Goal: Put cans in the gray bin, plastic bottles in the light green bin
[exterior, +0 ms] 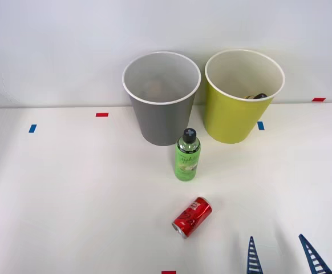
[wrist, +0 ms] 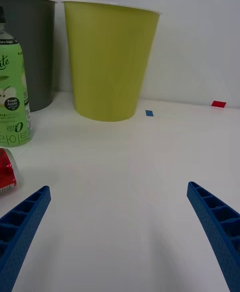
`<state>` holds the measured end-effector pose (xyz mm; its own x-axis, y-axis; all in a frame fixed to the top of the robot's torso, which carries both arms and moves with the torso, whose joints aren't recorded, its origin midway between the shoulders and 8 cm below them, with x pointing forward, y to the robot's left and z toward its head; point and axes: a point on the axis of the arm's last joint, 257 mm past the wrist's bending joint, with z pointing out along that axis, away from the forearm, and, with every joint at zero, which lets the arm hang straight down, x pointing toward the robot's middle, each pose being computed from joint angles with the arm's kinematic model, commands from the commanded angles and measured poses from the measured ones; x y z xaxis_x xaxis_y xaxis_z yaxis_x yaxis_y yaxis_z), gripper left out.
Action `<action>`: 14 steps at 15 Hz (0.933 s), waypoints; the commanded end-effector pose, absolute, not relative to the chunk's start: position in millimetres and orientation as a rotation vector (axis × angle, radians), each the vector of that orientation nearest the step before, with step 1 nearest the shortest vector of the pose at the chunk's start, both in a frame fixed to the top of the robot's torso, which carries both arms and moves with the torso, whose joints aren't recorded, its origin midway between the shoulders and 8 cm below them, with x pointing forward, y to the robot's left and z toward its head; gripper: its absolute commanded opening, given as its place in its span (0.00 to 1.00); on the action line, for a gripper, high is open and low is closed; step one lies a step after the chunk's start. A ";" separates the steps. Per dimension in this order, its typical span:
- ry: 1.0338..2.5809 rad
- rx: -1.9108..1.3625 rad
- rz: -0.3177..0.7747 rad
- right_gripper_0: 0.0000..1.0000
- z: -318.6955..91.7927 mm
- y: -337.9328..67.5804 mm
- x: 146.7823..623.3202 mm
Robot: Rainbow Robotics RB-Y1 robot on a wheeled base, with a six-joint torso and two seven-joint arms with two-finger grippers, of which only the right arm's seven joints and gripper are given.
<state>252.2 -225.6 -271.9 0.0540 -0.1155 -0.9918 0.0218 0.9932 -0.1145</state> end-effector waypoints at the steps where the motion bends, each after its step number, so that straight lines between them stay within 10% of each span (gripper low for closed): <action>1: 1.515 -0.075 -0.105 0.94 -272.3 -226.1 251.6; 14: 1.515 -0.075 -0.105 0.94 -272.3 -226.1 251.6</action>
